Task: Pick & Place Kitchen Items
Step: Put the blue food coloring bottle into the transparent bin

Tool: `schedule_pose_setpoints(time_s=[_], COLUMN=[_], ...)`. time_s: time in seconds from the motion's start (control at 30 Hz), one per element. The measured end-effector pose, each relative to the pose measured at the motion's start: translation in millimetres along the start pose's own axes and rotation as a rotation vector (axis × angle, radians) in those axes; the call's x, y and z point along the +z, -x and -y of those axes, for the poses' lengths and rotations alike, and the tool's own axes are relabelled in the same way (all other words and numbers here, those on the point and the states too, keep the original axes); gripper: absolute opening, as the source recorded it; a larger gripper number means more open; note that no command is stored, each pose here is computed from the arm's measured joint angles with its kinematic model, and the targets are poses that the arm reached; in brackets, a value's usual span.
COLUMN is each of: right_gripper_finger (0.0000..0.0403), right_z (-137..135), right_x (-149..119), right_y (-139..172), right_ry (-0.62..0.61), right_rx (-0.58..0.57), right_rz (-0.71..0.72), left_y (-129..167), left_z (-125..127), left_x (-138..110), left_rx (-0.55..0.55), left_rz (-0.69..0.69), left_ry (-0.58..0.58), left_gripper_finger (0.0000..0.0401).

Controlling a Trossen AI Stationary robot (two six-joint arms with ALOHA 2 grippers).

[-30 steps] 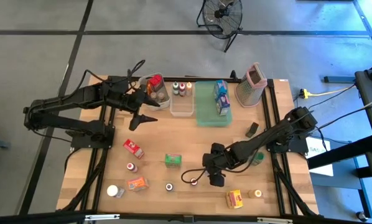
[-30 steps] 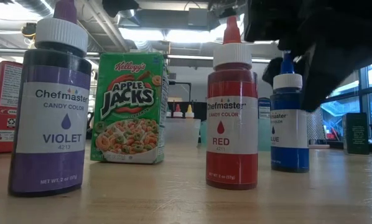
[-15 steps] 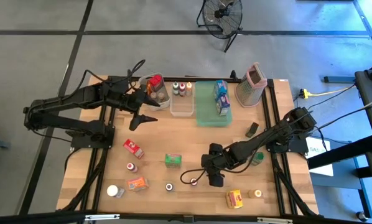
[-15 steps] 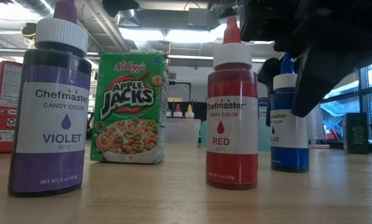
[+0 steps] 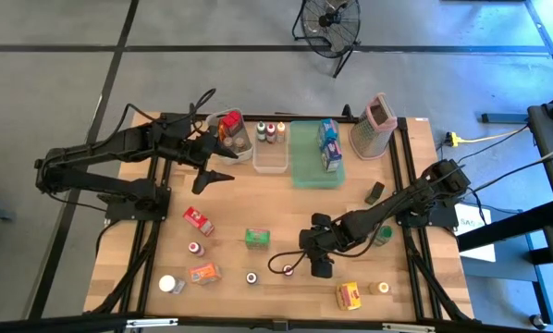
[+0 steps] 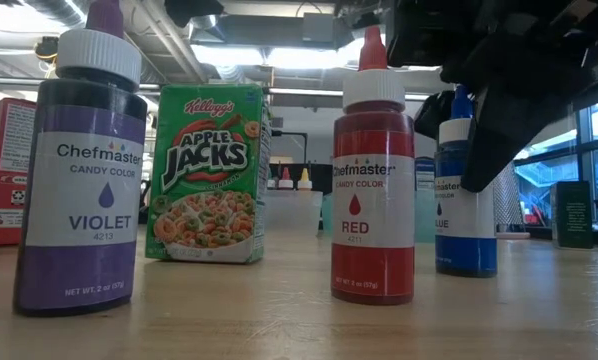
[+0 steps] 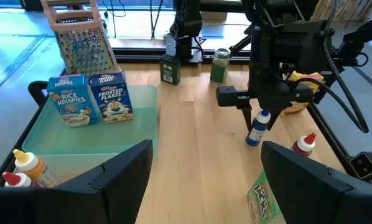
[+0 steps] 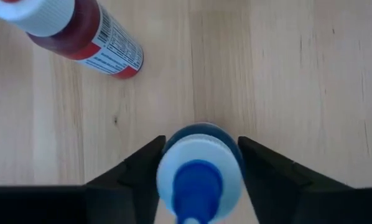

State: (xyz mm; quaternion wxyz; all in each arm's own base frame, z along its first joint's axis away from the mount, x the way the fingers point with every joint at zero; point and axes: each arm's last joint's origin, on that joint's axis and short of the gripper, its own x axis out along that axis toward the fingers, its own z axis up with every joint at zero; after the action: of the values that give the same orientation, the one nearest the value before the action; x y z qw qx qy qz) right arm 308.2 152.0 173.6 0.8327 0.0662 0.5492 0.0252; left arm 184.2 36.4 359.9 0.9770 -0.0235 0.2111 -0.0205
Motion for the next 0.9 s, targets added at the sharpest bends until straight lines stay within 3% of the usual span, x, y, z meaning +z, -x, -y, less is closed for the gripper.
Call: schedule_pose_setpoints(time_s=[0.2,0.5,0.77,0.9], right_gripper_finger=[0.014,0.0139,0.0138,0.0138], right_z=[-0.1,-3.2,3.0,13.7], right_x=[0.4,8.6,47.4,71.3], right_y=[0.1,8.0,55.2,90.8], right_ry=[-0.003,-0.01,-0.05,-0.053], right_rx=[0.001,0.002,-0.051,-0.142], right_rz=[0.003,0.006,-0.039,-0.005], left_y=[0.0,0.0,0.2,0.2], left_z=[0.0,0.1,0.4,0.9], left_x=[0.0,-1.7,-6.2,-6.9], left_rx=[0.0,-0.001,-0.005,-0.009], left_rz=[0.0,-0.017,-0.062,-0.07], left_ry=[0.0,-0.001,-0.039,-0.037], left_gripper_finger=[0.0294,0.0294,0.0294,0.0294])
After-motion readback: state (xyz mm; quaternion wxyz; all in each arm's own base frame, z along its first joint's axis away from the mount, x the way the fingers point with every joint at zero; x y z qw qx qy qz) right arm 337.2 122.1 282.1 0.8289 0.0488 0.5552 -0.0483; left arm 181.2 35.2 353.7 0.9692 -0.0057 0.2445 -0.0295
